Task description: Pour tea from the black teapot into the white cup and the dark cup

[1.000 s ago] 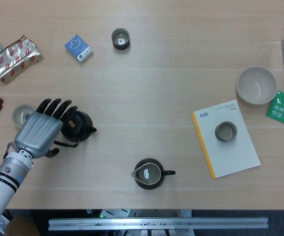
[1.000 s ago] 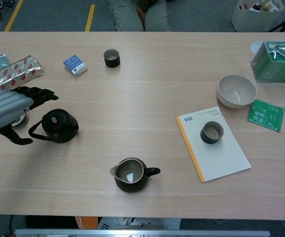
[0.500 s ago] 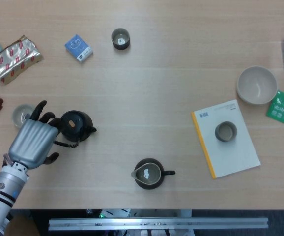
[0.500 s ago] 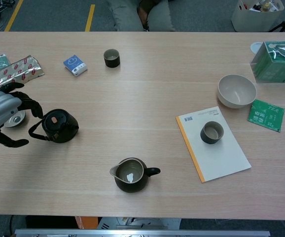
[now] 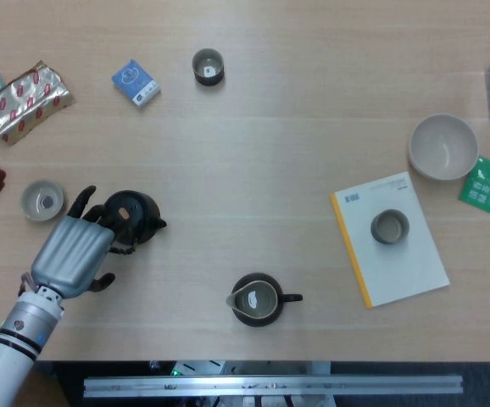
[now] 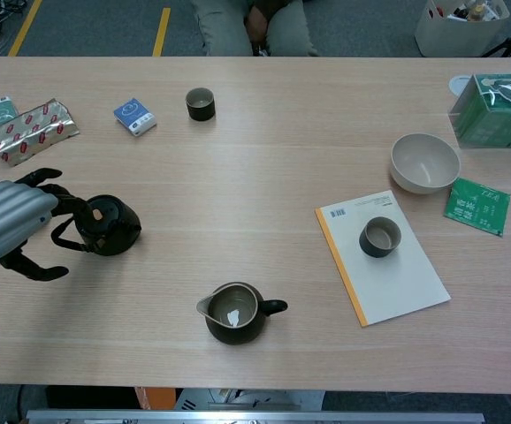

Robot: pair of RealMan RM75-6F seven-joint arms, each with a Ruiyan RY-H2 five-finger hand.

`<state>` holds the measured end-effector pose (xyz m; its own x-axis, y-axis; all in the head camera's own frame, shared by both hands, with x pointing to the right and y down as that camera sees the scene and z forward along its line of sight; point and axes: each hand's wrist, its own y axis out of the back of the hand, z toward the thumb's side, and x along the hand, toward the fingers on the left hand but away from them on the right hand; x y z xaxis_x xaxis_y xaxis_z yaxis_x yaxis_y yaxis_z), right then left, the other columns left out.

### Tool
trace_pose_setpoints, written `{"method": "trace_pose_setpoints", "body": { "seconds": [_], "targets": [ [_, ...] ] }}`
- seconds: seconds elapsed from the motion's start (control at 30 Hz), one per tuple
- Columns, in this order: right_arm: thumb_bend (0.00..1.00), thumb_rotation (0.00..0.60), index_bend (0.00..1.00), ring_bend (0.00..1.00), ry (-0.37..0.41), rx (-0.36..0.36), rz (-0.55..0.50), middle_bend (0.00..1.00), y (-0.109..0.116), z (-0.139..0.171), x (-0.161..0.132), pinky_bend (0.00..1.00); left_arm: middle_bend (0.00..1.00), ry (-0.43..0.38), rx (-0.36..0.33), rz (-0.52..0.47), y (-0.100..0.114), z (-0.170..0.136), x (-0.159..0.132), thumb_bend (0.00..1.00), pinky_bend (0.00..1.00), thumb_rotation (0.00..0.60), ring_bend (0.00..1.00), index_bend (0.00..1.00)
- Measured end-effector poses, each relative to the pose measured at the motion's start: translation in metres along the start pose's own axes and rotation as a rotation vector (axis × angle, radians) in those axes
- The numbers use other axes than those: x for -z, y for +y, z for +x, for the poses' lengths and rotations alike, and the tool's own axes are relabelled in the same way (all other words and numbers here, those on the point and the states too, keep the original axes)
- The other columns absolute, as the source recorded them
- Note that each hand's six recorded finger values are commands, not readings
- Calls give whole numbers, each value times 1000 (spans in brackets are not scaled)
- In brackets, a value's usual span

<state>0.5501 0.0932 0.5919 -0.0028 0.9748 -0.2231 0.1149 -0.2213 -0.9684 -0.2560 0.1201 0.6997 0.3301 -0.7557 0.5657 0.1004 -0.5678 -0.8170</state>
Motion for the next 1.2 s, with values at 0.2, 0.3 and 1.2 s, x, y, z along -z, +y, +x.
{"method": "trace_pose_setpoints", "body": {
  "seconds": [0.2,0.3,1.2],
  "targets": [
    [119,600,358,179,-1,3,-10,325,0,1,2,217,368,14,2,-6,-2,0,2,168,0,600,244,337],
    [120,600,358,178,3,5,-11,325,0,2,2,217,368,20,10,-13,-6,0,2,168,0,600,244,337],
    [119,600,358,178,-8,9,-14,324,2,6,7,216,367,13,27,-44,-15,2,-9,169,0,600,243,346]
  ]
}}
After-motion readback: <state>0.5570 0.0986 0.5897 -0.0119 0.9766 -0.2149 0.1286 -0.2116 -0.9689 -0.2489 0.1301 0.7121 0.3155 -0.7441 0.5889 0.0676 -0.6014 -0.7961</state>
